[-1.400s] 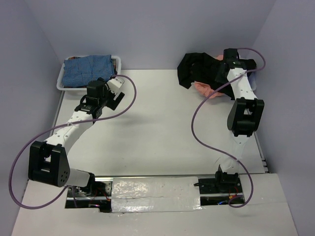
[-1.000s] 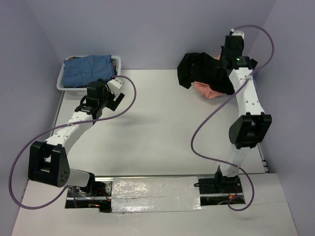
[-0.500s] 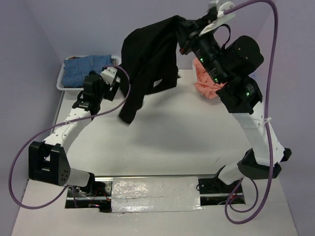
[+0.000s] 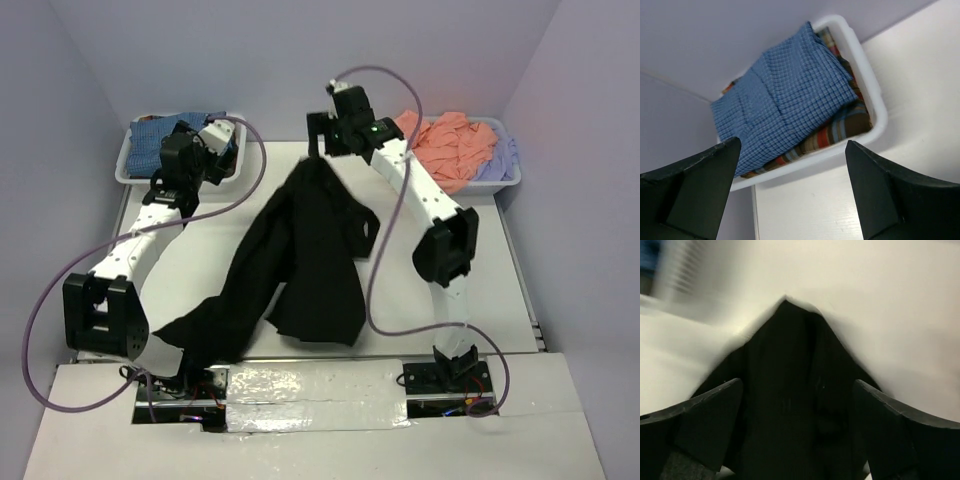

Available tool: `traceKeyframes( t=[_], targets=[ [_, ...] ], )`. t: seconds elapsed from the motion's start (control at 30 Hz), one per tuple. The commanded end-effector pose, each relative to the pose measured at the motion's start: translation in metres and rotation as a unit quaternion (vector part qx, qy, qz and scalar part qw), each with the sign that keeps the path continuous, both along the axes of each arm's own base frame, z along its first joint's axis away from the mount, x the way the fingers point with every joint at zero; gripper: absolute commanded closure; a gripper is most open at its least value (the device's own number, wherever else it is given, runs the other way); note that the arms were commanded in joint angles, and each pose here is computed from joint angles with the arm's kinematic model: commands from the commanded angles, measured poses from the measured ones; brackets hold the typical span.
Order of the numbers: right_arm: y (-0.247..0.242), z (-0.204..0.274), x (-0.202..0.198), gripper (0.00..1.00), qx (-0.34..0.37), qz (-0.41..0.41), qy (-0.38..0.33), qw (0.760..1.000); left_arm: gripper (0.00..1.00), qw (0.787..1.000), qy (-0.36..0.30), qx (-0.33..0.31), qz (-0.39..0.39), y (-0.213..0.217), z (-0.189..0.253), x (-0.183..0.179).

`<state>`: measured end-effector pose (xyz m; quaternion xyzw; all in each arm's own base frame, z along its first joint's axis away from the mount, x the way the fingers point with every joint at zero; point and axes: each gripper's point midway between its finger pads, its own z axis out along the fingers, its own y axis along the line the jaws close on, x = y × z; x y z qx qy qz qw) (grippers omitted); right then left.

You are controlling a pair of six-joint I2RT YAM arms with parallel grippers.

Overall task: Fold and stack the long sleeve shirts
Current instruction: Move the shirt to the center of the board, then flatten the shirt out

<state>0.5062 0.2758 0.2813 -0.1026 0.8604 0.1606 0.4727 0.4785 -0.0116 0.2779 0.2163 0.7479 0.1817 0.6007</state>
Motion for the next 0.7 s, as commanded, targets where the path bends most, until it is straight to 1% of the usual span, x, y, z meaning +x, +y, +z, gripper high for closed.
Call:
traceKeyframes(
  t=[0.0, 0.03, 0.07, 0.1, 0.13, 0.17, 0.2, 0.23, 0.27, 0.3, 0.33, 0.37, 0.4, 0.43, 0.47, 0.5, 0.53, 0.57, 0.6, 0.67],
  targets=[
    [-0.033, -0.007, -0.018, 0.00, 0.002, -0.033, 0.081, 0.996, 0.01, 0.999, 0.008, 0.008, -0.044, -0.016, 0.014, 0.011],
    [-0.045, -0.014, -0.020, 0.00, -0.019, -0.054, 0.086, 0.995, 0.01, 0.998, 0.019, 0.012, -0.060, -0.024, 0.014, 0.010],
    [-0.057, -0.016, -0.022, 0.00, -0.035, -0.066, 0.084, 0.994, 0.01, 0.993, 0.070, 0.020, -0.091, -0.035, -0.006, 0.000],
    [-0.064, -0.014, -0.019, 0.00, -0.036, -0.078, 0.067, 0.994, 0.01, 0.988, 0.083, 0.044, -0.125, -0.046, -0.003, -0.005],
    [-0.077, -0.024, -0.038, 0.00, -0.042, -0.081, 0.077, 0.993, 0.01, 0.980, 0.112, 0.051, -0.159, -0.064, -0.014, -0.015],
    [-0.084, -0.026, -0.044, 0.01, -0.032, -0.085, 0.076, 0.993, 0.02, 0.962, 0.176, 0.046, -0.202, -0.077, -0.037, -0.040],
    [-0.084, -0.038, -0.062, 0.21, -0.012, -0.067, 0.081, 0.994, 0.04, 0.949, 0.206, 0.056, -0.234, -0.088, -0.050, -0.055],
    [-0.084, -0.047, -0.069, 0.56, 0.006, -0.065, 0.091, 0.994, 0.06, 0.937, 0.238, 0.057, -0.251, -0.093, -0.066, -0.071],
    [-0.088, -0.056, -0.074, 0.83, 0.014, -0.071, 0.097, 0.993, 0.09, 0.917, 0.298, 0.059, -0.258, -0.091, -0.098, -0.098],
    [-0.087, -0.063, -0.079, 0.99, 0.028, -0.064, 0.101, 0.992, 0.08, 0.909, 0.322, 0.065, -0.258, -0.093, -0.112, -0.111],
    [-0.088, -0.092, -0.090, 0.97, 0.021, -0.064, 0.135, 0.989, 0.07, 0.902, 0.346, 0.069, -0.247, -0.089, -0.129, -0.123],
    [-0.089, -0.105, -0.092, 0.89, 0.018, -0.065, 0.151, 0.986, 0.01, 0.892, 0.384, 0.066, -0.230, -0.082, -0.157, -0.142],
    [-0.090, -0.129, -0.097, 0.60, 0.005, -0.068, 0.184, 0.981, 0.01, 0.887, 0.401, 0.082, -0.212, -0.078, -0.169, -0.150],
    [-0.088, -0.139, -0.099, 0.49, 0.001, -0.061, 0.201, 0.978, 0.01, 0.882, 0.415, 0.086, -0.204, -0.076, -0.180, -0.159],
    [-0.088, -0.150, -0.100, 0.39, -0.004, -0.061, 0.216, 0.975, 0.01, 0.872, 0.441, 0.085, -0.193, -0.073, -0.199, -0.174],
    [-0.087, -0.165, -0.101, 0.29, -0.011, -0.061, 0.233, 0.971, 0.01, 0.870, 0.442, 0.092, -0.195, -0.078, -0.204, -0.177],
    [-0.086, -0.172, -0.102, 0.25, -0.012, -0.060, 0.240, 0.969, 0.01, 0.869, 0.444, 0.091, -0.199, -0.082, -0.209, -0.180],
    [-0.088, -0.177, -0.102, 0.22, -0.015, -0.064, 0.243, 0.968, 0.01, 0.869, 0.449, 0.099, -0.186, -0.079, -0.216, -0.185],
    [-0.090, -0.190, -0.106, 0.19, -0.024, -0.068, 0.255, 0.964, 0.01, 0.875, 0.435, 0.107, -0.181, -0.082, -0.218, -0.180],
    [-0.098, -0.204, -0.107, 0.17, -0.039, -0.083, 0.257, 0.962, 0.01, 0.877, 0.438, 0.105, -0.169, -0.081, -0.227, -0.178]
  ],
)
